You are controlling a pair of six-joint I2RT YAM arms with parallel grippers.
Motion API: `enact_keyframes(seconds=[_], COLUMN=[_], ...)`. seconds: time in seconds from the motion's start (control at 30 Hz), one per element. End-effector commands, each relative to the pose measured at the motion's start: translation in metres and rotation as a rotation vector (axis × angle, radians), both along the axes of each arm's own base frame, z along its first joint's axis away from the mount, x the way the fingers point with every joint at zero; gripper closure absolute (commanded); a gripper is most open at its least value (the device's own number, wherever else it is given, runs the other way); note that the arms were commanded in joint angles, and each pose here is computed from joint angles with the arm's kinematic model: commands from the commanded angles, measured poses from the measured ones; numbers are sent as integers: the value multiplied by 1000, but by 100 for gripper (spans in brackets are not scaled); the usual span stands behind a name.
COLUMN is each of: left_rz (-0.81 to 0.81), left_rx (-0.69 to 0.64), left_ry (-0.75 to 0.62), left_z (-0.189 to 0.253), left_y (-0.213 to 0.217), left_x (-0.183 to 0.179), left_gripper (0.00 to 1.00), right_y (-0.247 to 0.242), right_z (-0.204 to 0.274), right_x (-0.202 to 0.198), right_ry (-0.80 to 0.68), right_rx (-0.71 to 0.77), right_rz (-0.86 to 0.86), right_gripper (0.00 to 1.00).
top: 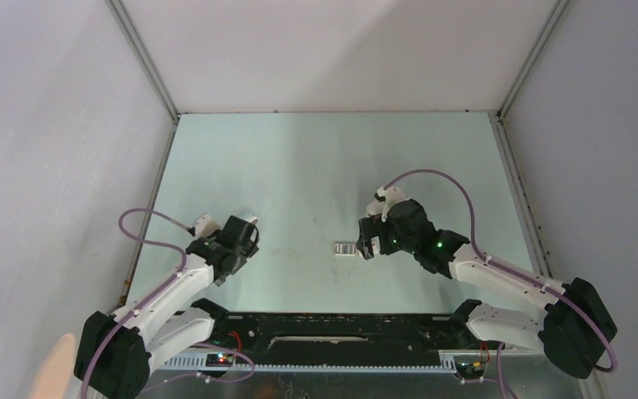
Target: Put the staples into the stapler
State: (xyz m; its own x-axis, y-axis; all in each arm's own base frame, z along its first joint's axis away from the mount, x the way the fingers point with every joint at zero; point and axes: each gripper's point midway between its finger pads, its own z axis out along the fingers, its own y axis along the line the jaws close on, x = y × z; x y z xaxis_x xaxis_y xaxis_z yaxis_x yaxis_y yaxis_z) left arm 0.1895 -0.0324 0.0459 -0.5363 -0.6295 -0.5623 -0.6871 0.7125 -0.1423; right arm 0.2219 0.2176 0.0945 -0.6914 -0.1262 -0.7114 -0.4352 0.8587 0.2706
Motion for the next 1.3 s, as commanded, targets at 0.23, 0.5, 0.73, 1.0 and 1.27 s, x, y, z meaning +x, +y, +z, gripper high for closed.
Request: enact_keyframes(seconds=[0.23,0.5,0.73,1.0,1.27], left_rz=[-141,-478,-437,-329,-357], left_rx=[-194,-171,21,110,76], left_ry=[-109,-149,-86,19,50], left_z=[-2,36,35,14,-6], left_y=[-56,-139,-106,-58,-58], left_x=[52,84,77,72,73], left_gripper=[6,6,11,35,44], right_y=[8,7,11,15,22], right_z=[29,25,23,16,10], right_x=[10,10,9,9,7], right_ry=[-153,-154,-152,-134,-116], right_rx=[25,20,29,21,28], right_rz=[0,1,20,36,71], right_gripper=[1,1,1,3,5])
